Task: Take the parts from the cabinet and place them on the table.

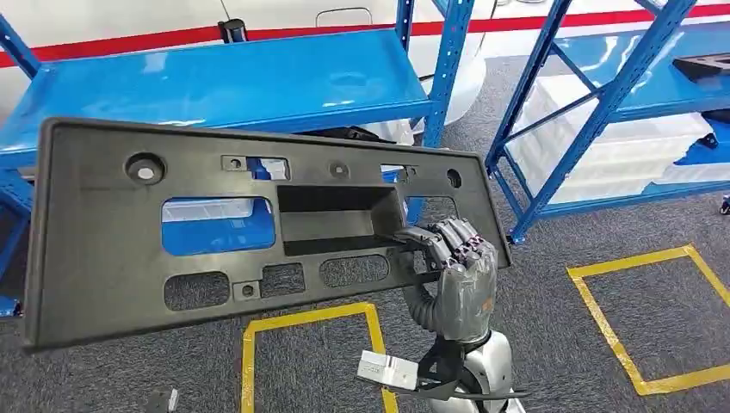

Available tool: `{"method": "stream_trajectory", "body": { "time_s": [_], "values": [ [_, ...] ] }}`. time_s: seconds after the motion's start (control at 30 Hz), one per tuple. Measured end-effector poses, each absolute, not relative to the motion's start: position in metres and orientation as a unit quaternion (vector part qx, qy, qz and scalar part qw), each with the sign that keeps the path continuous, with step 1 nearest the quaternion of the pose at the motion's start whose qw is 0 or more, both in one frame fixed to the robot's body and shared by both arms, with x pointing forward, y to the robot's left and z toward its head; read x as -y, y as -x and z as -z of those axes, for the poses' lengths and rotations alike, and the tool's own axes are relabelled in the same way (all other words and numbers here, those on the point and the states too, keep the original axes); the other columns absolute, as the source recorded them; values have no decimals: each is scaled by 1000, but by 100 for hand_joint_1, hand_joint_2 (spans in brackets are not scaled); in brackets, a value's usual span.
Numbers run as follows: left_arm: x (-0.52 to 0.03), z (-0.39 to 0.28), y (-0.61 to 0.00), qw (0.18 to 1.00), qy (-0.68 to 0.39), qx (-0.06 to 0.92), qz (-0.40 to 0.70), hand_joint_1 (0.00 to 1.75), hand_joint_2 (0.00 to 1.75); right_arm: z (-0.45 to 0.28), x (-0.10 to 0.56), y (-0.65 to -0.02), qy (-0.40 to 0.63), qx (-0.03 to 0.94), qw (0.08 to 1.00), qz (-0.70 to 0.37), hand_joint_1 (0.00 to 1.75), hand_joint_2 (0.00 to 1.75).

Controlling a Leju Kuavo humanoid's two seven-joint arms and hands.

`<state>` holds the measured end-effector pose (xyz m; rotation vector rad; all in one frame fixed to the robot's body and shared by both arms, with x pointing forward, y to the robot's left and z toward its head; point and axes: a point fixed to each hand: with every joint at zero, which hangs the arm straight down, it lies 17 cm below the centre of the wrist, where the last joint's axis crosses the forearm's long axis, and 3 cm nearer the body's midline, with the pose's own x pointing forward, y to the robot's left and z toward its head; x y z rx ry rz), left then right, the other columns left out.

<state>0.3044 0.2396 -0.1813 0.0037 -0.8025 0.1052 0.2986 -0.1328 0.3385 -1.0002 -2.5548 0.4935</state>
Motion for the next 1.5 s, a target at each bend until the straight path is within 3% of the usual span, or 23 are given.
{"method": "stream_trajectory", "body": {
  "time_s": [1.5],
  "values": [
    [-249,186,-295,920,-7,386,-67,0,175,-333,135,-299,341,906,179,-177,175,175]
  ]
}}
